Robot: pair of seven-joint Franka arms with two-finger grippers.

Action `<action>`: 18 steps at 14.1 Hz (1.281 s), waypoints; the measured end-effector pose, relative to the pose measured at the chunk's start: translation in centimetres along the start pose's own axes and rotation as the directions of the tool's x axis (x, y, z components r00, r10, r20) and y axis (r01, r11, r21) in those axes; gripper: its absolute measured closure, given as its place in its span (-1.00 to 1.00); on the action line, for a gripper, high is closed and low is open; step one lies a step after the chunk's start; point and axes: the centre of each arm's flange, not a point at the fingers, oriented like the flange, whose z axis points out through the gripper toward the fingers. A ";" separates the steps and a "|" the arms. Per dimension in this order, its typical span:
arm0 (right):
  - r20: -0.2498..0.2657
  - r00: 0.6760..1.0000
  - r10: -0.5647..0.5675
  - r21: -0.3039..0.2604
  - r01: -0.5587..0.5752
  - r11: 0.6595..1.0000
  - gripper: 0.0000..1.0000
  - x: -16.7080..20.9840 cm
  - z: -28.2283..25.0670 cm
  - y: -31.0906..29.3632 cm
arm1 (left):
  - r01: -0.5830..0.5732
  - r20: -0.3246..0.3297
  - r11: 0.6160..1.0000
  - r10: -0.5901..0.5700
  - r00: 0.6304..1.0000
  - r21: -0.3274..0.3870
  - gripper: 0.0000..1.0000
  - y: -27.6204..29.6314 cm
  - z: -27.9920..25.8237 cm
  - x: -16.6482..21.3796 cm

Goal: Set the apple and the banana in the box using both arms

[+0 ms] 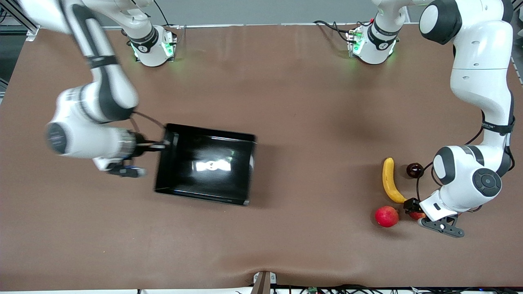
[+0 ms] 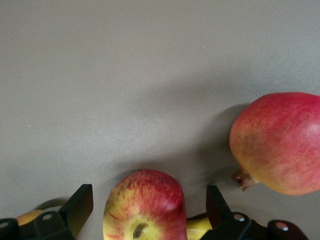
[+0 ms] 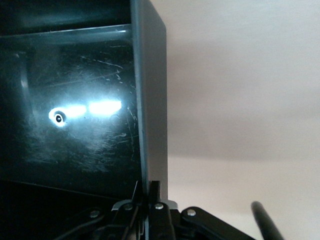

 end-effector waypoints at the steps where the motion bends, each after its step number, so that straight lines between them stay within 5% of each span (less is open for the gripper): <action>1: -0.011 1.000 0.002 -0.005 -0.002 1.000 0.89 -0.9 1.1 -2.5 | 0.001 0.000 1.000 -0.001 1.000 0.000 -0.96 -0.1 0.0 0.0; 11: -0.062 0.998 -0.021 -0.019 0.020 1.000 0.89 -4.0 13.0 -13.7 | 0.016 0.012 1.000 -0.016 1.000 0.001 -0.30 -1.1 0.4 -0.8; 15: -0.079 0.997 -0.021 -0.004 0.020 1.000 0.20 -2.6 10.9 -14.5 | 0.017 0.012 1.000 -0.017 1.000 0.001 -0.28 -1.1 0.4 -0.8; 18: -0.026 1.000 -0.012 -0.013 0.012 1.000 -0.44 -1.1 4.4 -14.5 | 0.022 0.009 1.000 -0.022 1.000 0.003 -0.28 -1.5 0.1 -0.8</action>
